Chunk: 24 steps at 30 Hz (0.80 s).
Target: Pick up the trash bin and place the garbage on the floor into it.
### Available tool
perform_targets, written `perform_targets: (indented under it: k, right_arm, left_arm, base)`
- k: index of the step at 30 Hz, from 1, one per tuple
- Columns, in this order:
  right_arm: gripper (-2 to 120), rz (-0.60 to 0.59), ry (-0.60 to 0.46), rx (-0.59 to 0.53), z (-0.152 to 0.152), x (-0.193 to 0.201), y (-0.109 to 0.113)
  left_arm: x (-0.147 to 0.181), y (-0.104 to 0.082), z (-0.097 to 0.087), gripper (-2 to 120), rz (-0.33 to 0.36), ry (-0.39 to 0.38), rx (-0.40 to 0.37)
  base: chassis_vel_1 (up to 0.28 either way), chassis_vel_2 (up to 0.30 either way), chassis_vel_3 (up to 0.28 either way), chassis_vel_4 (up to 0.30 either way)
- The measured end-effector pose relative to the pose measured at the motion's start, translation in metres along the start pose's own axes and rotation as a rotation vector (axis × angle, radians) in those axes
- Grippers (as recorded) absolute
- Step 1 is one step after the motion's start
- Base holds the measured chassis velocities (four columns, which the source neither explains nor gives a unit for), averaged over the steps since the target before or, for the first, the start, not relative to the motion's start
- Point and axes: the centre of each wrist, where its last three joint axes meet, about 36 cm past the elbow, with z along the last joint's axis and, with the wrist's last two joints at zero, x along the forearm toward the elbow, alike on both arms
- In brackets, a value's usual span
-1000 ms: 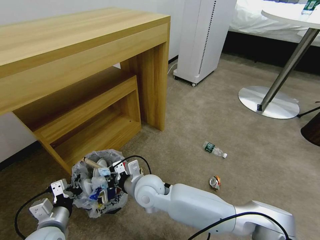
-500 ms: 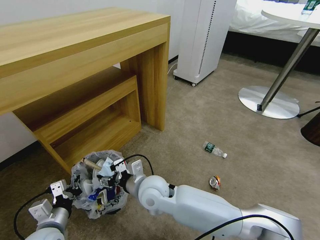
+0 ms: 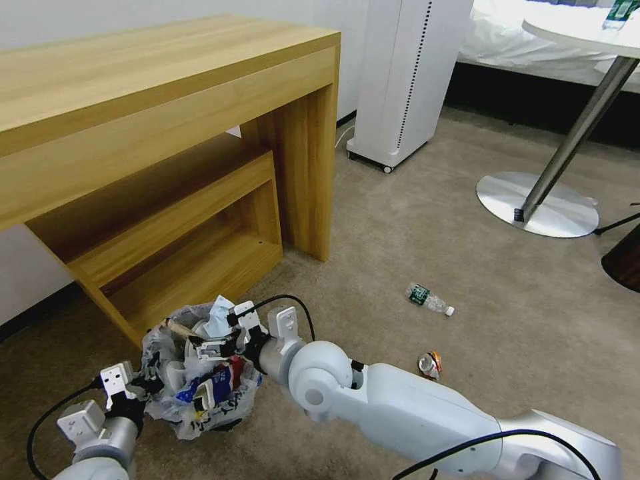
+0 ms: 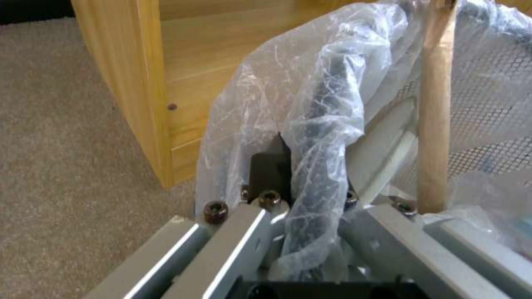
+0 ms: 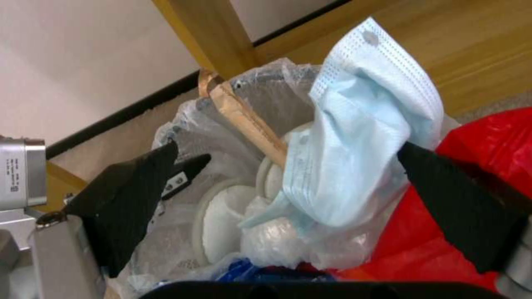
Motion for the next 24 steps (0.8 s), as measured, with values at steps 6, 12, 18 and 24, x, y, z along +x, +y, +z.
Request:
perform_targets:
  k: [6, 12, 18, 24]
  right_arm:
    - [100, -0.016, -0.024, 0.001, 0.001, 0.000, 0.000]
    - [100, -0.045, -0.050, 0.003, 0.004, -0.004, 0.001]
    - [100, -0.067, -0.017, 0.024, 0.016, -0.014, 0.012]
    - [100, -0.075, 0.031, 0.039, 0.032, -0.026, 0.023]
  left_arm:
    - [-0.001, 0.000, 0.000, 1, 0.000, 0.000, 0.000]
    - [-0.002, -0.001, 0.001, 1, 0.002, 0.000, 0.003]
    - [-0.004, 0.000, 0.001, 1, 0.002, -0.001, 0.005]
    - [-0.005, 0.000, 0.000, 1, 0.004, -0.005, 0.009]
  base:
    - [0.000, 0.000, 0.000, 0.000]
    - [0.000, 0.000, 0.000, 0.000]
    - [0.000, 0.000, 0.000, 0.000]
    - [0.000, 0.000, 0.000, 0.000]
